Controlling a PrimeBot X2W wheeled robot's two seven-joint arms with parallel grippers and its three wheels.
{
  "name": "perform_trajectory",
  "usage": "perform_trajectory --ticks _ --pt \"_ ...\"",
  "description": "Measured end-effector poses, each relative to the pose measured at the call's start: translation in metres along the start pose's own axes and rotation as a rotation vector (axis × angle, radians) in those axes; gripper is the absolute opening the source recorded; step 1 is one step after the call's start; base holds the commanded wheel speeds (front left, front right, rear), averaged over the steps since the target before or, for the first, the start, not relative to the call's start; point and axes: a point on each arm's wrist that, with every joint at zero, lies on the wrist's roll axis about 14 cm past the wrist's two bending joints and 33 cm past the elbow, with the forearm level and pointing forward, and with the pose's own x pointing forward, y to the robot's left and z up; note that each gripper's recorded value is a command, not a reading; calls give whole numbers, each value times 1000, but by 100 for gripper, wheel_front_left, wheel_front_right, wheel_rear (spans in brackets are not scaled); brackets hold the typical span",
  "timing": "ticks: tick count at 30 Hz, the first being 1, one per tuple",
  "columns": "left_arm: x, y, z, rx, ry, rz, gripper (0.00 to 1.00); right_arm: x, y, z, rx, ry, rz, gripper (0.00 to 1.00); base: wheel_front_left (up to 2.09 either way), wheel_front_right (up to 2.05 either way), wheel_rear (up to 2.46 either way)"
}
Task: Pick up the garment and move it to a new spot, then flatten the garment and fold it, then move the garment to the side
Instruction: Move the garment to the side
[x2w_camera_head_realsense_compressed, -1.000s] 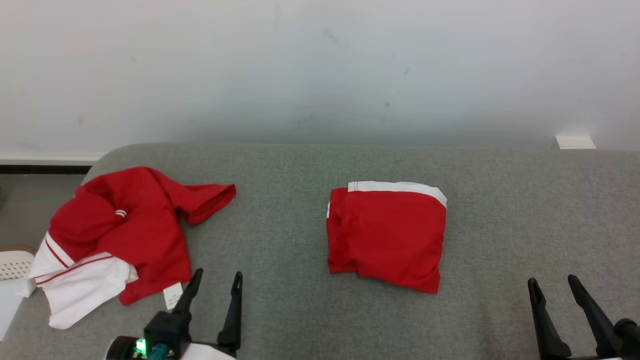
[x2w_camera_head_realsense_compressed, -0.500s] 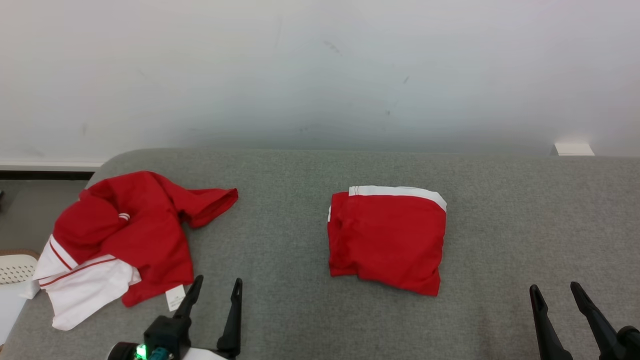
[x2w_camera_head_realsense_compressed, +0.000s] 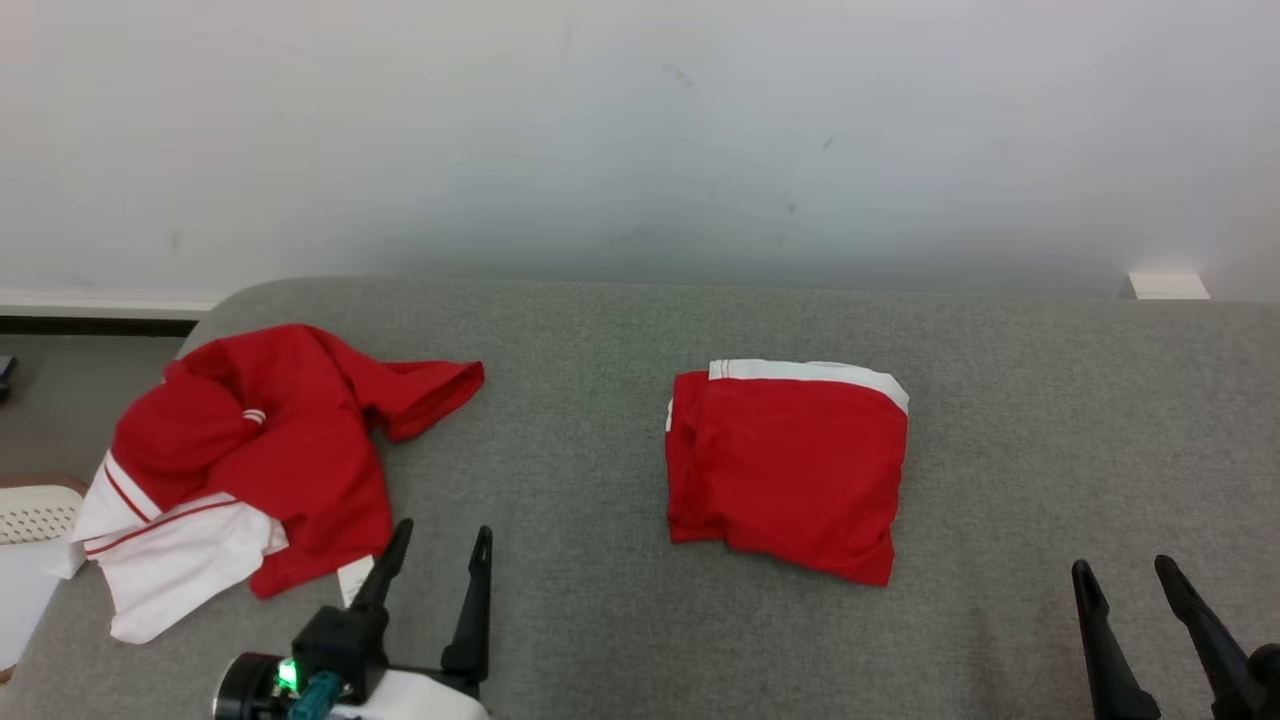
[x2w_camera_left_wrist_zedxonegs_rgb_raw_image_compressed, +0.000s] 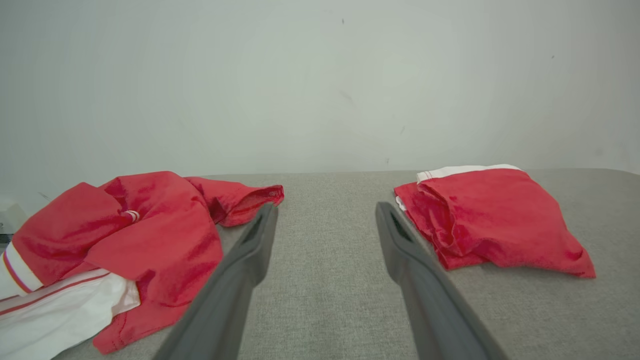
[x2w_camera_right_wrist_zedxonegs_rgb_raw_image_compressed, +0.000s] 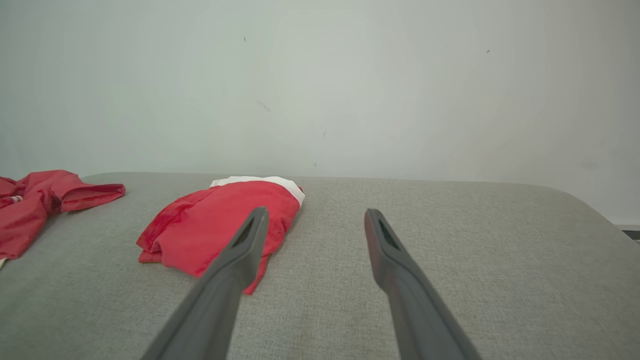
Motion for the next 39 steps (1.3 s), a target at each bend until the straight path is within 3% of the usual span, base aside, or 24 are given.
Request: perform_trajectory --ticks 9,19,24,30,31,32,39 --pt "34 2 16 22 -63 9 100 52 -11 -9 -30 39 29 100 0 0 0" --pt "44 23 1 17 -29 88 100 130 43 -92 11 257 231 100 0 0 0" --pt "41 34 -7 18 -4 127 100 143 46 -135 33 379 228 100 0 0 0" --pt "41 34 -6 13 -8 129 100 145 54 -154 55 464 240 98 0 0 0" --pt "42 33 -5 14 -9 126 100 146 55 -154 63 473 243 33 0 0 0" --pt "42 33 -5 17 -11 124 100 147 55 -154 73 477 244 0 0 0 0" --pt "47 27 -2 21 -26 107 100 146 51 -147 -2 460 279 0 0 0 0"
